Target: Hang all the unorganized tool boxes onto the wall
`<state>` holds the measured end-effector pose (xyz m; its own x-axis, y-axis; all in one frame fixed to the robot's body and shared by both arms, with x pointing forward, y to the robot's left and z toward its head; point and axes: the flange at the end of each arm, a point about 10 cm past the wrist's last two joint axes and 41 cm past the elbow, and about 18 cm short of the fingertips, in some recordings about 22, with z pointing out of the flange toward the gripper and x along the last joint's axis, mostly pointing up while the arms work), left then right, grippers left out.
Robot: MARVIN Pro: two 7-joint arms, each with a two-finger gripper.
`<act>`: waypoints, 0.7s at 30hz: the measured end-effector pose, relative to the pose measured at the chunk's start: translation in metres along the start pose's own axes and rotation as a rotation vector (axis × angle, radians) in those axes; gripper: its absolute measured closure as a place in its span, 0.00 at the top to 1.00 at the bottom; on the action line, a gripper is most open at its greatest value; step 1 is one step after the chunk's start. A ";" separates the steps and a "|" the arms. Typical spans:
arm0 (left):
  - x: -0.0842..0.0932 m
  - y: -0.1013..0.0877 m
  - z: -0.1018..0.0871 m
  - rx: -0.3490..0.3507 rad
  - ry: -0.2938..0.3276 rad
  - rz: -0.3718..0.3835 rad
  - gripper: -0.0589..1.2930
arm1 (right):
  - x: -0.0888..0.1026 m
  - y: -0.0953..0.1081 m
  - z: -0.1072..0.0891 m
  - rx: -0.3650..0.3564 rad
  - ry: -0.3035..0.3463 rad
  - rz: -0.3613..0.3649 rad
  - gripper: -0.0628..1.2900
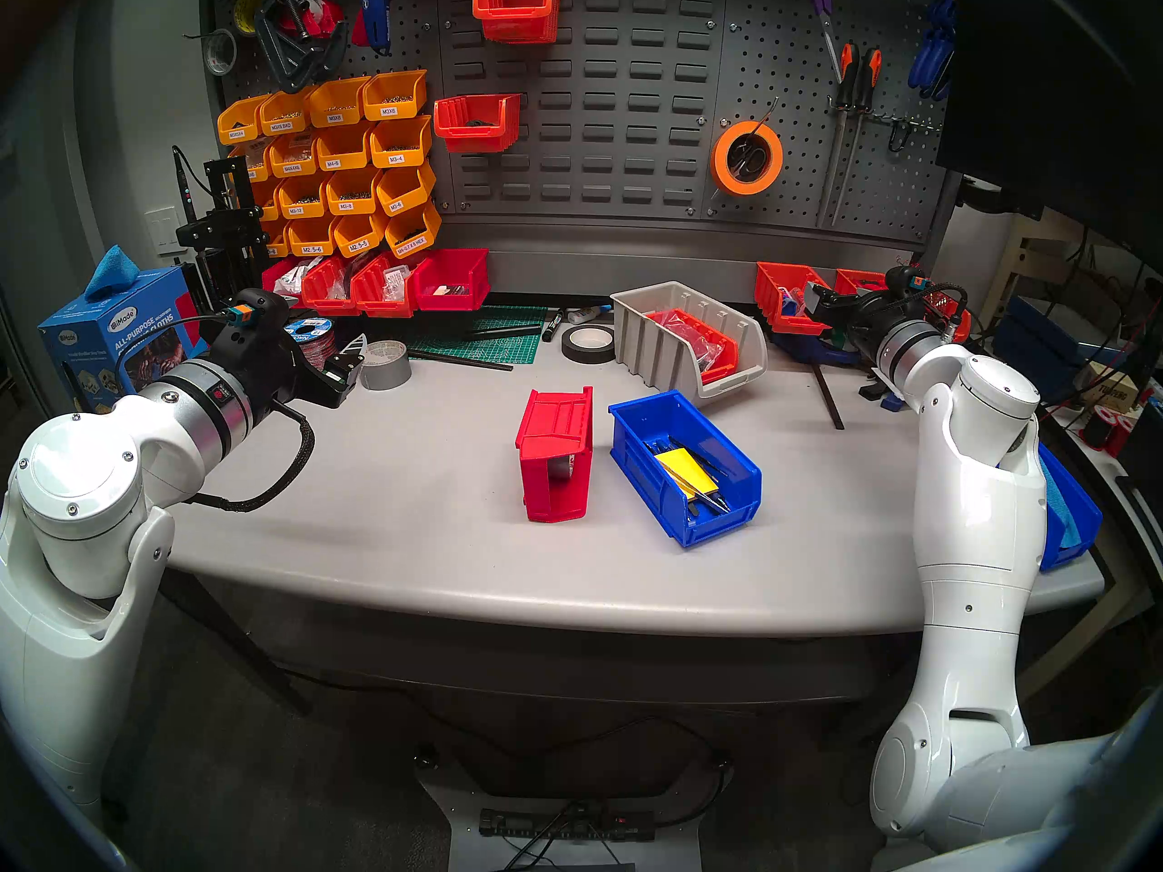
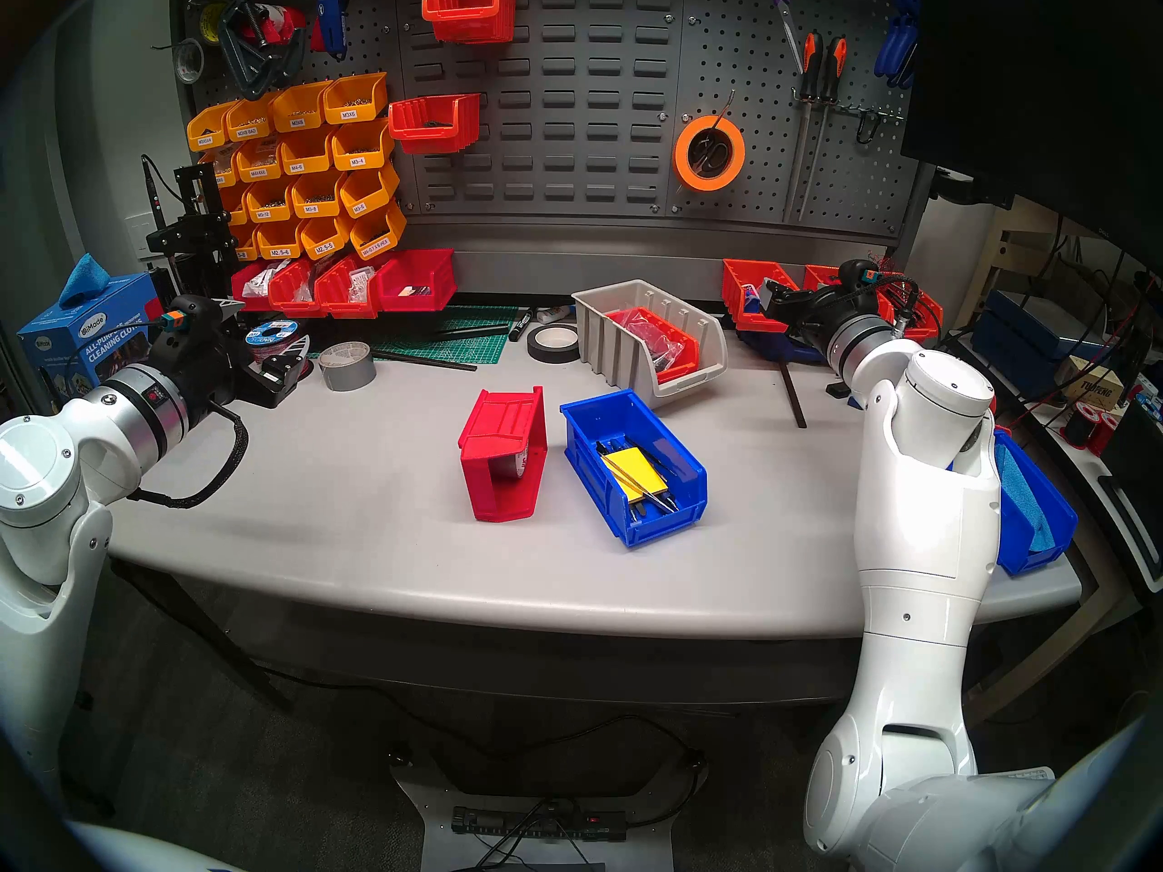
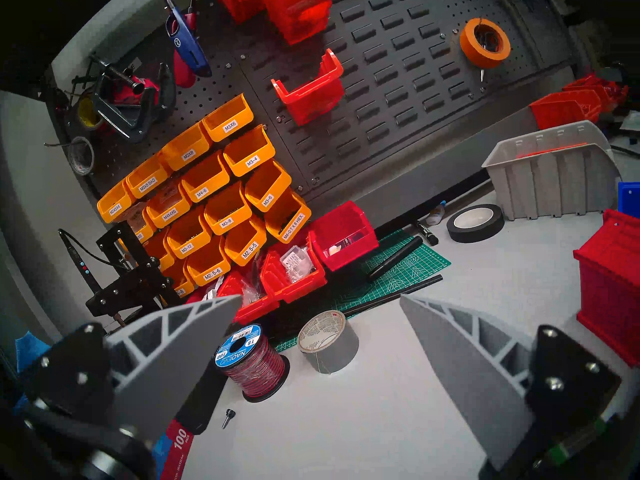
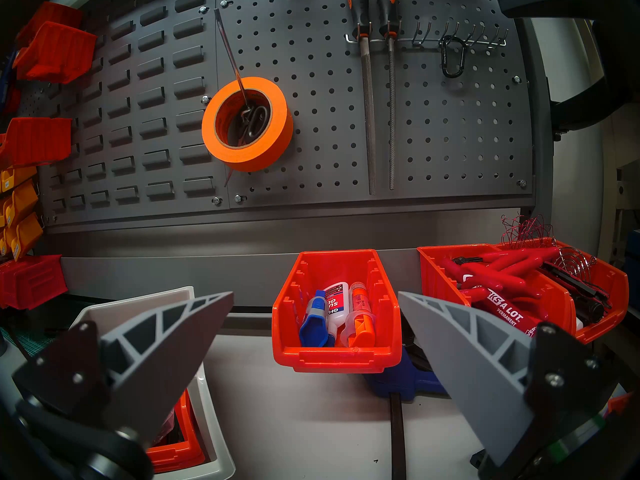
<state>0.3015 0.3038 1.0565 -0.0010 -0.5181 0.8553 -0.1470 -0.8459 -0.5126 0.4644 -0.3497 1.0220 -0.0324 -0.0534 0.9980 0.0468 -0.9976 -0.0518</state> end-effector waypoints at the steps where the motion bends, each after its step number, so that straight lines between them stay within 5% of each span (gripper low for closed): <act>1: 0.001 0.000 0.000 -0.007 0.003 0.004 0.96 | 0.000 0.000 0.000 0.000 0.000 0.000 0.96; 21: 0.011 -0.001 -0.016 -0.257 0.039 0.085 0.96 | -0.001 0.000 0.000 0.000 -0.001 0.001 0.96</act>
<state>0.2863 0.3009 1.0678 -0.0610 -0.5765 0.8148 -0.3906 -0.7374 -0.5510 0.4646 -0.3499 1.0214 -0.0310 -0.0539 0.9981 0.0467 -0.9975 -0.0524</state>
